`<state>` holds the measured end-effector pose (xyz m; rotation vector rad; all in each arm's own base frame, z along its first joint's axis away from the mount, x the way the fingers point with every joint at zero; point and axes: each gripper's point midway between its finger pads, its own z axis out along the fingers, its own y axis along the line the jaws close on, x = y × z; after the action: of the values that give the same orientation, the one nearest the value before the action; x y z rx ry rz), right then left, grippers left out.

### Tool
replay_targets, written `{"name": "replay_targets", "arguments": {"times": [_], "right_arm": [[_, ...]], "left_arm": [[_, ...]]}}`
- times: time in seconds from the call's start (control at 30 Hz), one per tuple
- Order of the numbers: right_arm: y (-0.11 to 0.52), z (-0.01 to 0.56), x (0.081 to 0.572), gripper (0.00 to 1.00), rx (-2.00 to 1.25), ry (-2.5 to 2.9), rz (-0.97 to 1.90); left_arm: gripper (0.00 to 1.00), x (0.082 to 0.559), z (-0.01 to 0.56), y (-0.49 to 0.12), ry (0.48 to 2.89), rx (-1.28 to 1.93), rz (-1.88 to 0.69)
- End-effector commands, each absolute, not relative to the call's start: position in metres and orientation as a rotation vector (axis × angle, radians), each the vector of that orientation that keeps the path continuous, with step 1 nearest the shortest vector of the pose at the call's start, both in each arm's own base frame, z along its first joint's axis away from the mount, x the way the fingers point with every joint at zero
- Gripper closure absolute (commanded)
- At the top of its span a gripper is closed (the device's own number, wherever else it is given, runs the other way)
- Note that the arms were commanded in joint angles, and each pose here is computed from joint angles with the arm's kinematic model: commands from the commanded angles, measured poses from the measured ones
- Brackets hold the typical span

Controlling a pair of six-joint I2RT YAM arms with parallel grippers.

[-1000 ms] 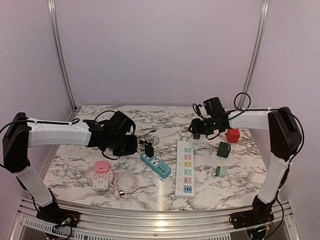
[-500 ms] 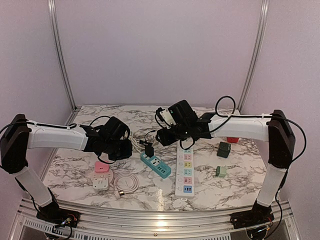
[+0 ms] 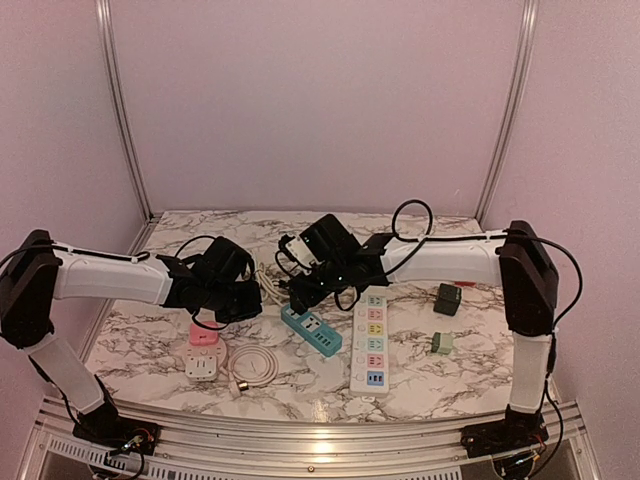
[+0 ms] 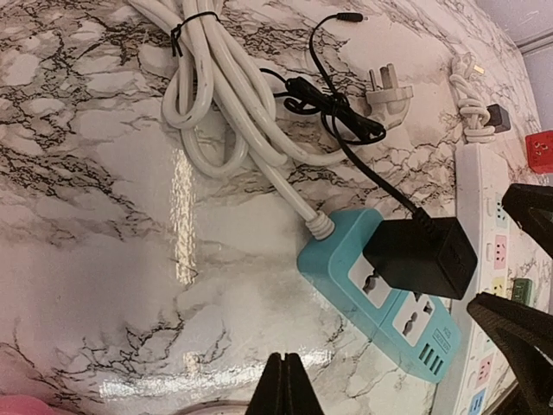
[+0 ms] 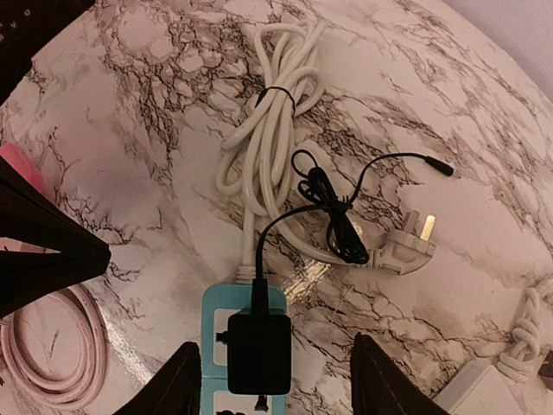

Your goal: Pull the plug off the socket

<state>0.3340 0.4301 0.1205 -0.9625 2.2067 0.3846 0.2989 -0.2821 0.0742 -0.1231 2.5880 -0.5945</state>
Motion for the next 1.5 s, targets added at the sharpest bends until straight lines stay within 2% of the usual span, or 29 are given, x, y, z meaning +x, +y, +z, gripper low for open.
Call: {"name": "replay_targets", "arguments": {"times": [0.0,0.3,0.5,0.67,0.8,0.87,1.23,1.47], "right_arm": [[0.434,0.117,0.334,0.45,-0.992,2.216,0.346],[0.437,0.102,0.333,0.48,-1.01,2.242,0.344],[0.438,0.093,0.334,0.54,-1.008,2.26,0.338],[0.44,0.089,0.336,0.66,-0.991,2.267,0.341],[0.44,0.091,0.338,0.84,-0.956,2.279,0.342],[0.441,0.093,0.34,0.88,-0.927,2.284,0.35],[0.425,0.097,0.356,0.97,-0.607,2.362,0.265],[0.435,0.101,0.359,1.0,-0.471,2.387,0.337]], "left_arm": [[1.0,0.3,0.082,-0.281,2.562,-0.138,-0.634],[1.0,0.301,0.078,-0.289,2.568,-0.134,-0.677],[1.0,0.303,0.076,-0.294,2.566,-0.138,-0.696],[1.0,0.302,0.074,-0.302,2.577,-0.128,-0.745],[1.0,0.302,0.07,-0.308,2.586,-0.12,-0.768],[1.0,0.302,0.069,-0.31,2.592,-0.115,-0.776],[1.0,0.309,0.071,-0.333,2.567,-0.084,-0.856],[1.0,0.309,0.074,-0.34,2.541,-0.069,-0.908]]}}
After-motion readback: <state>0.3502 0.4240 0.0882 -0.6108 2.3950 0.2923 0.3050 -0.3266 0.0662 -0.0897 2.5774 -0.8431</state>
